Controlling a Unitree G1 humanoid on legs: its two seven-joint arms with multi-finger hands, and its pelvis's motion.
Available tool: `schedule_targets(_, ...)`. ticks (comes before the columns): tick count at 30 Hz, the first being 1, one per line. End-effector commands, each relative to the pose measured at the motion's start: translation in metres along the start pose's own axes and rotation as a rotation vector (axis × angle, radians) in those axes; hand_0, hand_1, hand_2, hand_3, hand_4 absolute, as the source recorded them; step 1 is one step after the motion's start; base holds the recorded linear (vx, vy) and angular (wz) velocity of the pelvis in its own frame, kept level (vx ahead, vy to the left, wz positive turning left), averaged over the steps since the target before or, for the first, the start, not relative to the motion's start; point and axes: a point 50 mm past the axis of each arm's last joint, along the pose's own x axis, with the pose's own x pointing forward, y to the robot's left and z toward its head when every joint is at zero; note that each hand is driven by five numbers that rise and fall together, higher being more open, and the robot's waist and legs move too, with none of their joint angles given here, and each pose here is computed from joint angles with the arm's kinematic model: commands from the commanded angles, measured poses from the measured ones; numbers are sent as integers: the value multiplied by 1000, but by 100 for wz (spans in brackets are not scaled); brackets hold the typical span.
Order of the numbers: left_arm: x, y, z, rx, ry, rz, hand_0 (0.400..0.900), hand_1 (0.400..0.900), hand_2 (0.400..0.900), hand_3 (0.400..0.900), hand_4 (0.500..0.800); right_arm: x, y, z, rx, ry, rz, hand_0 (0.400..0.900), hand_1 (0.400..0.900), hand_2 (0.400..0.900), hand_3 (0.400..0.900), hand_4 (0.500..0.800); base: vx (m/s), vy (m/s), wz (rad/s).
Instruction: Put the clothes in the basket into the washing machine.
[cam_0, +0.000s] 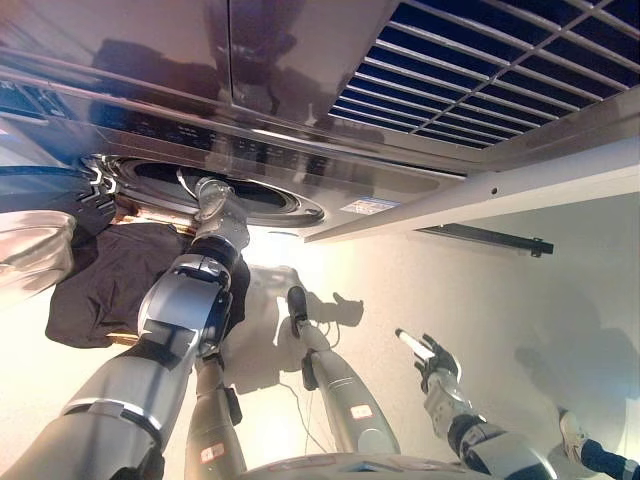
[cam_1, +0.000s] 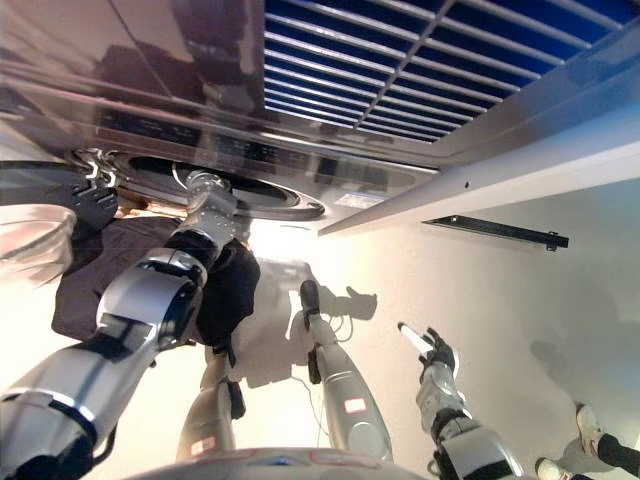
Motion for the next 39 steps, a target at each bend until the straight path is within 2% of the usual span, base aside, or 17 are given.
schedule_targets(1,-6,-52,55,-173,-158,-146,429,429,429,429,518,8,-7,43,-7,-156,-8,900,900,900,900,800,58,-6,4)
schedule_targets(2,-6,-51,55,-173,-157,-146,520,520,520,520,572,8,-7,43,-8,-156,-9,900,900,900,900,800,50,-5,5)
schedule_targets(3,-4,-46,51,-155,-138,-135,900,900,900,900,800,8,-7,43,-10,-159,2,900,900,900,900,800,41,-11,5)
schedule_targets(12,8,-4,26,1,-85,-42,900,900,900,900,800,7,-21,32,-36,-128,-18,900,900,900,900,800,26,-19,10)
schedule_targets(13,10,18,12,161,-67,-25,900,900,900,900,800,7,-25,31,-35,-121,-26,900,900,900,900,800,10,-25,11)
schedule_targets(15,11,29,5,267,-61,-35,900,900,900,900,800,7,-26,27,-44,-109,-22,900,900,900,900,800,18,-45,22)
schedule_targets(19,5,96,-35,529,43,-5,900,900,900,900,800,7,-32,25,-34,-90,-25,900,900,900,900,800,21,-23,27)
schedule_targets(20,-7,133,-62,670,142,7,900,900,900,900,800,8,-35,28,-29,-89,-31,900,900,900,900,800,41,2,24)
schedule_targets(21,-6,133,-62,671,141,7,900,900,900,900,800,8,-35,28,-29,-89,-31,900,900,900,900,800,41,13,23)
schedule_targets(24,-32,182,-96,905,275,-41,900,900,900,900,800,10,-42,35,-25,-89,-40,900,900,900,900,800,46,39,21)
schedule_targets(25,-52,211,-114,990,369,-70,900,900,900,900,800,11,-46,36,-27,-78,-39,900,900,900,900,800,41,42,24)
schedule_targets(28,-81,252,-132,1037,518,-91,900,900,900,900,800,10,-57,28,-40,-42,-33,900,900,900,900,800,19,27,17)
schedule_targets(29,-82,253,-132,1037,519,-91,900,900,900,900,800,10,-57,28,-41,-41,-33,900,900,900,900,800,-1,7,11)
schedule_targets(31,-109,291,-141,1048,660,-76,900,900,900,900,800,6,-67,13,-58,10,-21,900,900,900,900,800,-7,5,14)
schedule_targets(32,-109,291,-141,1049,661,-76,900,900,900,900,800,6,-67,13,-58,10,-21,900,900,900,900,800,-3,28,11)
schedule_targets(34,-134,316,-147,1055,768,-83,900,900,900,900,800,0,-75,-9,-103,77,10,900,900,900,900,800,1,26,9)
schedule_targets(39,-159,339,-151,1073,867,-79,900,900,900,900,800,-9,-79,-38,-202,172,62,900,900,900,900,800,28,9,24)
